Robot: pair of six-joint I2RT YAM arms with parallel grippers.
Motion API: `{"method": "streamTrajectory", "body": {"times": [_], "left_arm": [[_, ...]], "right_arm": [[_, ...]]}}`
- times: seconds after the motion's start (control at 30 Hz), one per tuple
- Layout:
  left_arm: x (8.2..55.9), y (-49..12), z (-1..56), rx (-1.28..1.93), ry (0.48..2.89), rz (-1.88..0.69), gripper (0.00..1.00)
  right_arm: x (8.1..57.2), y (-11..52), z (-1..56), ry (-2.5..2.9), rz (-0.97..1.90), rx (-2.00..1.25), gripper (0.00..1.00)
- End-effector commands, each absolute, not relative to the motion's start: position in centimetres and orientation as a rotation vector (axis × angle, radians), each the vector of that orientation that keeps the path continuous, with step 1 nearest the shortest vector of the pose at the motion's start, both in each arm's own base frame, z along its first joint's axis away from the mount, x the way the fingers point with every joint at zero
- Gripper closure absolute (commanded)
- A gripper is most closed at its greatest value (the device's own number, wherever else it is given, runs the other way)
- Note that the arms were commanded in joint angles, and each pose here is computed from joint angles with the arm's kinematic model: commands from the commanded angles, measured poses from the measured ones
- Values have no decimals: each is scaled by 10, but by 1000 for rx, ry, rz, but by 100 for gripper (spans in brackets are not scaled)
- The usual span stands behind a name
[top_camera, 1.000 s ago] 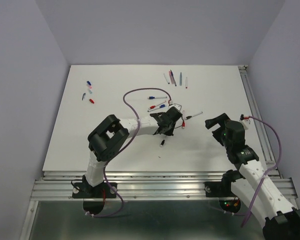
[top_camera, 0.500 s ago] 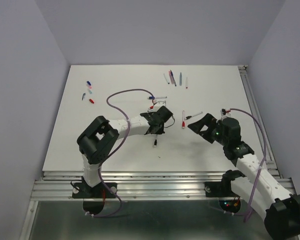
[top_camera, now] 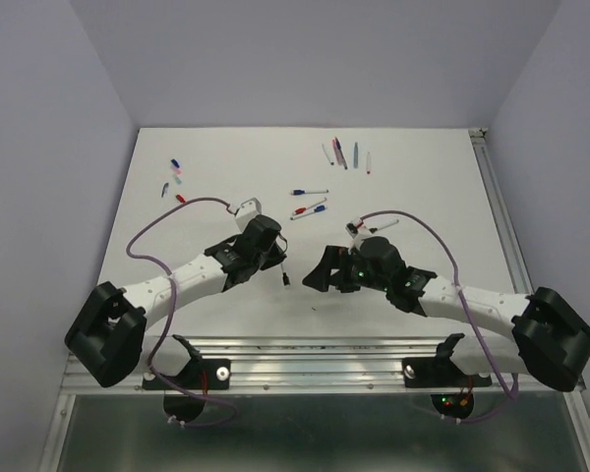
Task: Open the pen caps
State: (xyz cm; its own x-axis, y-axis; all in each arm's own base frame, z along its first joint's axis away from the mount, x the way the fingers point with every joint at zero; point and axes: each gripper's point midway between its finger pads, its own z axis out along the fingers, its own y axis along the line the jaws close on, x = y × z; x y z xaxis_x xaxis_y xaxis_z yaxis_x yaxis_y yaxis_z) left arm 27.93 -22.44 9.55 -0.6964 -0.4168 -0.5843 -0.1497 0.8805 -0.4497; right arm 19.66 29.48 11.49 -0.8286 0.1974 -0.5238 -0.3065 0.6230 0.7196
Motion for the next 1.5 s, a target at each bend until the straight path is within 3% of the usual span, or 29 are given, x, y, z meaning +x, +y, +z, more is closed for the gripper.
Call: {"method": "streamTrajectory", "body": {"times": [0.0,0.33,0.43,0.53,0.77,0.9,1.0,1.03,1.47], "left_arm": [[274,-224,120,-512,2234,-613,100],[260,-212,139,-560,2156,-705,100],[257,-212,143,-573,2142,-731,100],[256,-209,149,-584,2113,-748,100],[255,-203,158,-609,2069,-769,100],[257,-201,165,-621,2041,-777,100],[259,-198,167,-636,2024,-767,100],[260,-196,169,-650,2011,-766,100],[351,-124,230,-754,1705,-473,100]], "right_arm": [[211,348,173,2073,1253,-167,1],[211,391,181,2049,1312,-199,20],[209,399,180,2056,1317,-211,34],[207,404,179,2063,1315,-221,40],[200,410,176,2083,1328,-250,68],[196,411,177,2083,1352,-259,74],[192,412,180,2073,1372,-275,89],[187,412,180,2075,1384,-294,99],[95,412,167,2119,1544,-552,99]]}}
